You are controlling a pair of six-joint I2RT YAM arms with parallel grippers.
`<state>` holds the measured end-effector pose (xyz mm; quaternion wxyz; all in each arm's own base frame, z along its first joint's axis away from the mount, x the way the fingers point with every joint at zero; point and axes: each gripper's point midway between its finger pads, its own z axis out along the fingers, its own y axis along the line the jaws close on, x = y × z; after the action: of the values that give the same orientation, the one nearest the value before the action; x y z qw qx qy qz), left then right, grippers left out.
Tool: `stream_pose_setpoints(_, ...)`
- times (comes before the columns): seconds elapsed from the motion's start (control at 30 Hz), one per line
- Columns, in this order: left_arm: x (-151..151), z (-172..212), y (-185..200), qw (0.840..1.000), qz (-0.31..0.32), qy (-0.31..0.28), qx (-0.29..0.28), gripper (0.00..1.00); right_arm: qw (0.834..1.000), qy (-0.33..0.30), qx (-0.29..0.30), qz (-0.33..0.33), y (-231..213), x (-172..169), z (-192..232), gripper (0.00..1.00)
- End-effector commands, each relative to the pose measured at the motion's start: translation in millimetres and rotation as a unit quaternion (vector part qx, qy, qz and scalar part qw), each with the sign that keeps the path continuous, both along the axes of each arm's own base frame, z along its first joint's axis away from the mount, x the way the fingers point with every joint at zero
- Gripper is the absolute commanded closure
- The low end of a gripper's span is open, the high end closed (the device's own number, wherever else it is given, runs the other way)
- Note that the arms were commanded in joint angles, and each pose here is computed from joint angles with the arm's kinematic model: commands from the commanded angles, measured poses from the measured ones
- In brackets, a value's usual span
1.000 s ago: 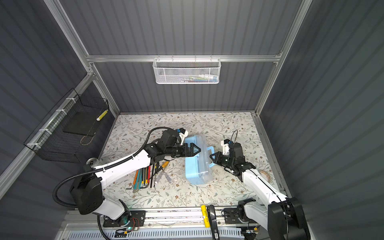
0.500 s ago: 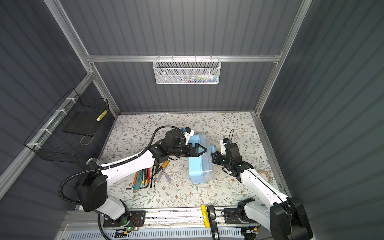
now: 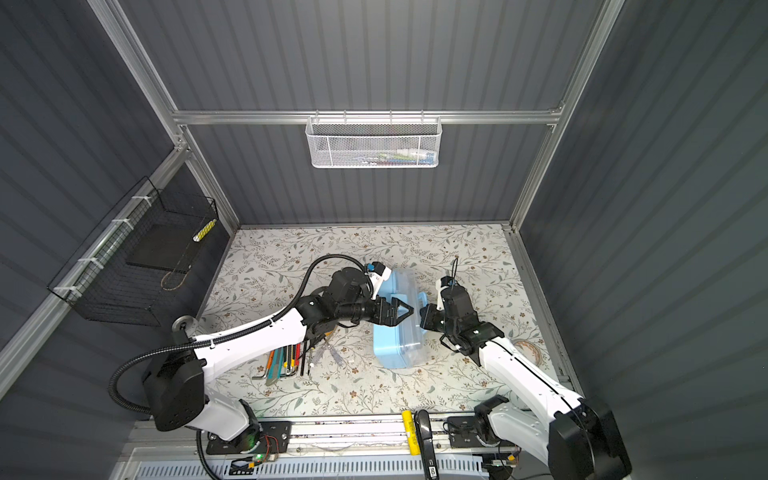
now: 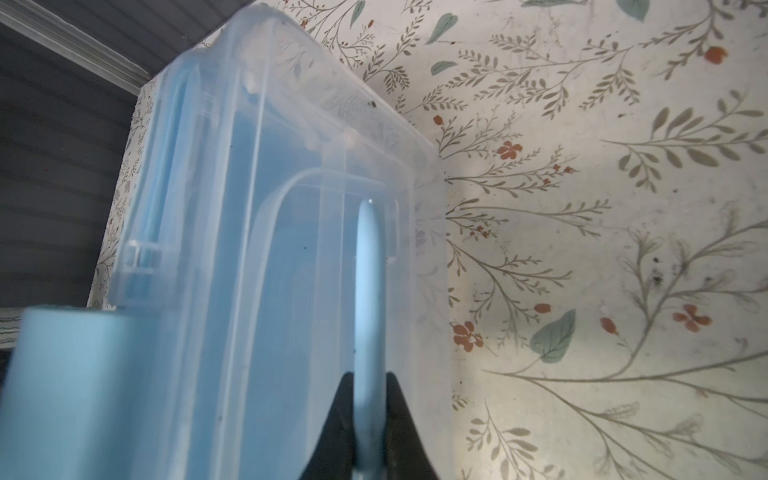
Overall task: Pack the tool kit
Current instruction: 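Hold box handle with right gripper while left gripper grips box's near end, then hold blue base with left gripper while right gripper lifts clear lid open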
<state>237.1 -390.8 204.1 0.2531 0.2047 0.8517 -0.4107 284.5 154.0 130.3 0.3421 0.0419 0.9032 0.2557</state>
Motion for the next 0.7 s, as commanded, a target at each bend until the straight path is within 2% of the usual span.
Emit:
stream_pose_setpoints(0.0,3,-1,39,0.996,0.029,-0.037,0.079,0.01,0.998,-0.062,0.013,-0.009,2,11,49,1.00)
stream_pose_setpoints(0.13,8,8,64,0.992,0.068,-0.071,0.081,0.01,0.995,-0.088,0.008,-0.034,-1,6,71,1.00)
stream_pose_setpoints(0.27,7,7,79,0.989,0.097,-0.082,0.071,0.01,0.993,-0.109,0.023,-0.031,11,6,80,1.00)
stream_pose_setpoints(0.5,1,-6,92,0.989,0.122,-0.069,0.057,0.00,0.996,-0.086,0.011,-0.008,45,11,56,1.00)
stream_pose_setpoints(0.67,0,-23,108,0.984,0.141,-0.064,0.090,0.00,0.997,-0.078,-0.001,-0.011,47,14,52,1.00)
